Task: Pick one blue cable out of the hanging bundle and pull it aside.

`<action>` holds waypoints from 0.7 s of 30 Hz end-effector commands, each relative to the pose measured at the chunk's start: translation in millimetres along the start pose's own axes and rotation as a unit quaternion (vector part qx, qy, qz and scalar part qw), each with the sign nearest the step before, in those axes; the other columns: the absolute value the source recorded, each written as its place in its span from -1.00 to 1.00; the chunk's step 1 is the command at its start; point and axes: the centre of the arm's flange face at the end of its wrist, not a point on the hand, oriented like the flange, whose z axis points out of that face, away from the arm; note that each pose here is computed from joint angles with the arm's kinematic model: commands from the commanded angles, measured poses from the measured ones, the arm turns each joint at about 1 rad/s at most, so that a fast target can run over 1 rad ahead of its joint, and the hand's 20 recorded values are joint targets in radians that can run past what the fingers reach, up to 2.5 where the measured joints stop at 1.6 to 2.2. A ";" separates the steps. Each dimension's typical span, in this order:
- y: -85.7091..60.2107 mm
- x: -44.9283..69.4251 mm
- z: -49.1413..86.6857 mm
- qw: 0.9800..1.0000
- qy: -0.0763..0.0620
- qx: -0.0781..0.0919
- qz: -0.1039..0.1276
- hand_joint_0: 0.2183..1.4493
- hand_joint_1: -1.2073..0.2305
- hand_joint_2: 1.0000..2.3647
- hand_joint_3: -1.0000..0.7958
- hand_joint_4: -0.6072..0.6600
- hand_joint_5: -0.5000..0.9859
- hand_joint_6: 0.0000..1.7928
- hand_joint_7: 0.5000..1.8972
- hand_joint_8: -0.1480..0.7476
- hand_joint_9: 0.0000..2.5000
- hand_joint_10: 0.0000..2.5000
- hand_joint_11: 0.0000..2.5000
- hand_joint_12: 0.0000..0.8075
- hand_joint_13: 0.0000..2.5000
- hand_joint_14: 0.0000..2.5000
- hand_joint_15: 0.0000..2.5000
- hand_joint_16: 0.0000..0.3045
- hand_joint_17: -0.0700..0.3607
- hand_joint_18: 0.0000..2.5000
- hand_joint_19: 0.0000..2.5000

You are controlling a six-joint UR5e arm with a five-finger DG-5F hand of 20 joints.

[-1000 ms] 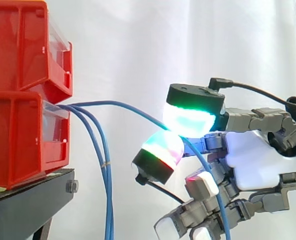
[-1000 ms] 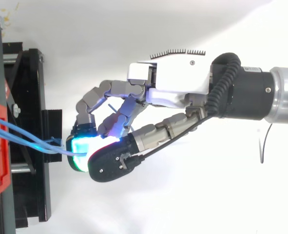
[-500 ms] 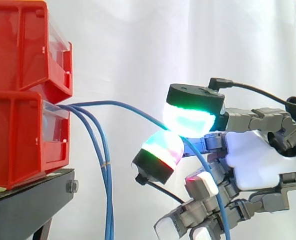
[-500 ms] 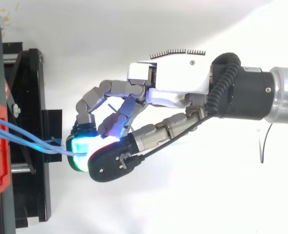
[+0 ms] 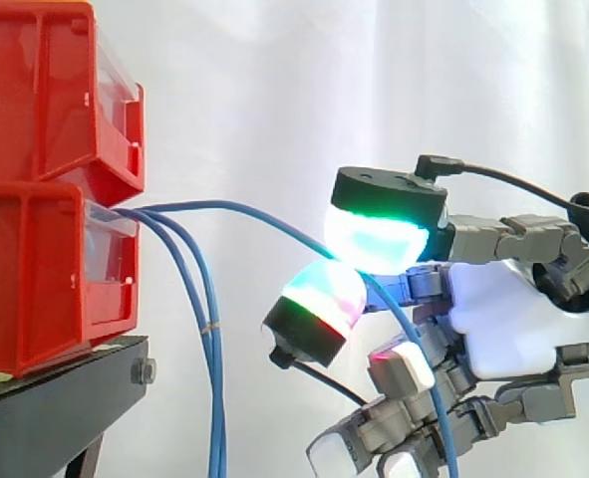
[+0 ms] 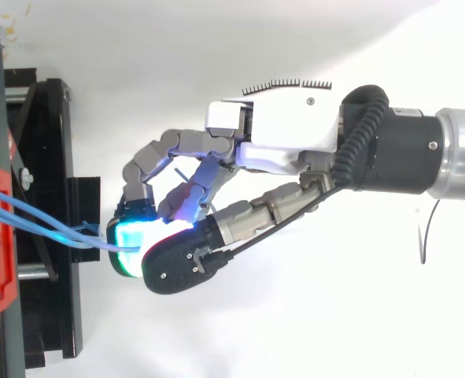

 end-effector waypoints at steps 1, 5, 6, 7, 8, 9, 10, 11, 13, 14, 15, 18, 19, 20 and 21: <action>0.0 0.0 0.0 1.000 0.000 0.000 0.000 -0.29 -0.48 -0.94 0.30 -0.61 -0.48 0.05 -0.03 -0.03 -0.07 -0.99 -0.50 -0.07 -0.38 -0.99 -0.70 -0.66 -0.13 -0.40 -0.60; 0.0 0.0 0.0 1.000 0.000 0.000 0.000 -0.30 -0.47 -0.91 0.30 -0.61 -0.48 0.06 -0.04 -0.03 -0.06 -0.99 -0.50 -0.07 -0.38 -0.99 -0.69 -0.66 -0.14 -0.40 -0.59; 0.0 0.0 0.0 1.000 0.000 0.000 0.000 -0.30 -0.47 -0.92 0.30 -0.61 -0.48 0.06 -0.04 -0.03 -0.06 -0.99 -0.50 -0.07 -0.38 -0.99 -0.69 -0.66 -0.14 -0.40 -0.60; 0.0 0.0 0.0 1.000 0.000 0.000 0.000 -0.30 -0.47 -0.92 0.30 -0.61 -0.48 0.05 -0.03 -0.03 -0.06 -0.99 -0.49 -0.07 -0.38 -0.99 -0.69 -0.67 -0.14 -0.40 -0.59; 0.0 0.0 0.0 1.000 0.000 0.000 0.000 -0.29 -0.47 -0.93 0.30 -0.61 -0.48 0.05 -0.03 -0.03 -0.06 -0.99 -0.49 -0.07 -0.38 -0.99 -0.69 -0.67 -0.14 -0.40 -0.59; 0.0 0.0 0.0 1.000 0.000 0.000 0.000 -0.30 -0.47 -0.92 0.30 -0.61 -0.48 0.05 -0.04 -0.03 -0.06 -0.99 -0.50 -0.07 -0.37 -0.99 -0.69 -0.67 -0.14 -0.40 -0.58; 0.0 0.0 0.0 1.000 0.000 0.000 0.000 -0.30 -0.47 -0.92 0.30 -0.61 -0.48 0.05 -0.03 -0.03 -0.06 -0.99 -0.50 -0.07 -0.37 -0.99 -0.69 -0.67 -0.14 -0.40 -0.58; 0.0 0.0 0.0 1.000 0.000 0.000 0.000 -0.30 -0.47 -0.92 0.30 -0.61 -0.48 0.05 -0.03 -0.03 -0.06 -0.99 -0.50 -0.07 -0.37 -0.99 -0.68 -0.67 -0.15 -0.40 -0.58; 0.0 0.0 0.0 1.000 0.000 0.000 0.000 -0.30 -0.47 -0.92 0.30 -0.61 -0.48 0.06 -0.04 -0.03 -0.06 -0.99 -0.50 -0.07 -0.37 -0.99 -0.68 -0.67 -0.15 -0.39 -0.58; 0.0 0.0 0.0 1.000 0.000 0.000 0.000 -0.30 -0.47 -0.91 0.30 -0.61 -0.48 0.05 -0.04 -0.03 -0.06 -0.98 -0.50 -0.07 -0.37 -0.99 -0.69 -0.67 -0.15 -0.39 -0.58; 0.0 0.0 0.0 1.000 0.000 0.000 0.000 -0.30 -0.47 -0.91 0.30 -0.61 -0.48 0.05 -0.03 -0.02 -0.06 -0.99 -0.50 -0.07 -0.37 -0.99 -0.68 -0.67 -0.15 -0.39 -0.58; 0.0 0.0 0.0 1.000 0.000 0.000 0.000 -0.30 -0.47 -0.91 0.30 -0.61 -0.48 0.05 -0.04 -0.02 -0.06 -0.99 -0.50 -0.06 -0.36 -0.99 -0.68 -0.67 -0.15 -0.39 -0.58; 0.0 0.0 0.0 1.000 0.000 0.000 0.000 -0.30 -0.47 -0.91 0.30 -0.61 -0.48 0.05 -0.04 -0.02 -0.06 -0.99 -0.50 -0.07 -0.36 -0.99 -0.68 -0.67 -0.15 -0.39 -0.58; 0.0 0.0 0.0 1.000 0.000 0.000 0.000 -0.30 -0.47 -0.91 0.30 -0.61 -0.48 0.05 -0.04 -0.02 -0.06 -0.99 -0.50 -0.06 -0.36 -0.99 -0.68 -0.67 -0.14 -0.39 -0.58; 0.0 0.0 0.0 1.000 0.000 0.000 0.000 -0.30 -0.47 -0.91 0.30 -0.61 -0.48 0.05 -0.03 -0.02 -0.06 -0.99 -0.49 -0.07 -0.36 -0.99 -0.68 -0.67 -0.15 -0.38 -0.58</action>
